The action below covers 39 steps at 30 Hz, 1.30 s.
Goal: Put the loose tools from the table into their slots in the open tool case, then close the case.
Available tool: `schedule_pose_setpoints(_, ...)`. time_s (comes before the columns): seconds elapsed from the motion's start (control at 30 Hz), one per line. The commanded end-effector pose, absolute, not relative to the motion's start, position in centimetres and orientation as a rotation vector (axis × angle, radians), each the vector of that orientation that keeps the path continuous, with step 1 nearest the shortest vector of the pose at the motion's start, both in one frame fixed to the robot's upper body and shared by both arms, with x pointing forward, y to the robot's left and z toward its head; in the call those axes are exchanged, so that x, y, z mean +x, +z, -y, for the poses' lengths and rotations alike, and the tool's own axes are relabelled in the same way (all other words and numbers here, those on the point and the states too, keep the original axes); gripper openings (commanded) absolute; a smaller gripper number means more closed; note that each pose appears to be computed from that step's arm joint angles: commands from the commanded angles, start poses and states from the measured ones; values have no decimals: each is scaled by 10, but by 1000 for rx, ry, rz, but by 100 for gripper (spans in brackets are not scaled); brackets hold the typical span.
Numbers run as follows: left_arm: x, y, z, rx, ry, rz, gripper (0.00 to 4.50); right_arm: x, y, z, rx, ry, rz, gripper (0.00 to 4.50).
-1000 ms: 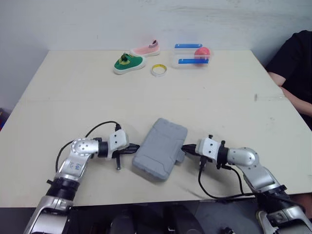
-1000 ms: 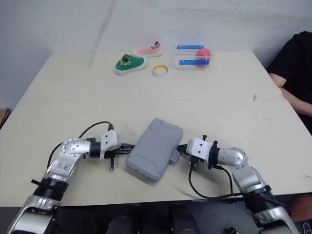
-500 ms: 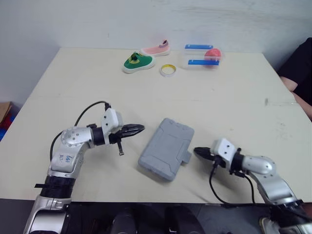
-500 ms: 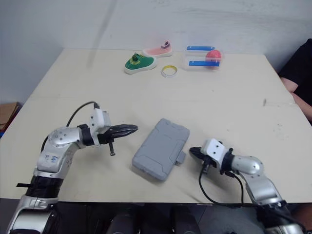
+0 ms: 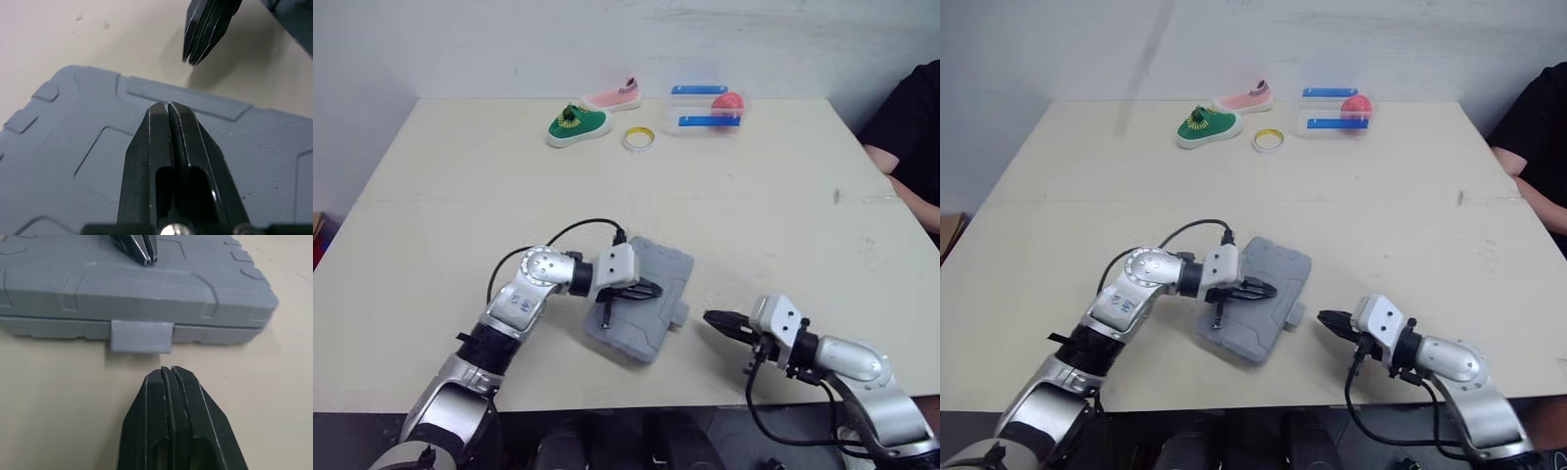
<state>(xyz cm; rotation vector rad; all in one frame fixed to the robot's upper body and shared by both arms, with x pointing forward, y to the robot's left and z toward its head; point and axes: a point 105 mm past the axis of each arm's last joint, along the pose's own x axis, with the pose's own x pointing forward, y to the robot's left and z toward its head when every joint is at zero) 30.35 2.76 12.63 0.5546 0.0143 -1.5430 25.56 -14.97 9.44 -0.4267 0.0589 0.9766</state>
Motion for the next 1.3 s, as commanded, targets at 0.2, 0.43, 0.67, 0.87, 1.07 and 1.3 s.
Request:
schedule_pose_setpoints(0.2,308,92,-25,591,-1531,-208,6,262,96,133,-436,1002,16,0)
schedule_pose_setpoints(0.43,313,83,-34,594,-1489,-262,6,269,83,128,-451,1004,6,0)
schedule_pose_setpoints(0.67,329,90,-42,618,-1432,-237,6,267,77,116,-445,1065,-15,0)
schedule_pose_setpoints(0.87,325,84,-39,630,-1477,-272,6,278,82,105,-440,1073,8,0)
schedule_pose_setpoints(1.07,319,70,-43,640,-1506,-338,6,279,74,94,-421,1129,-79,0)
schedule_pose_setpoints(1.3,317,55,-51,641,-1484,-387,6,294,68,93,-500,1069,-85,0)
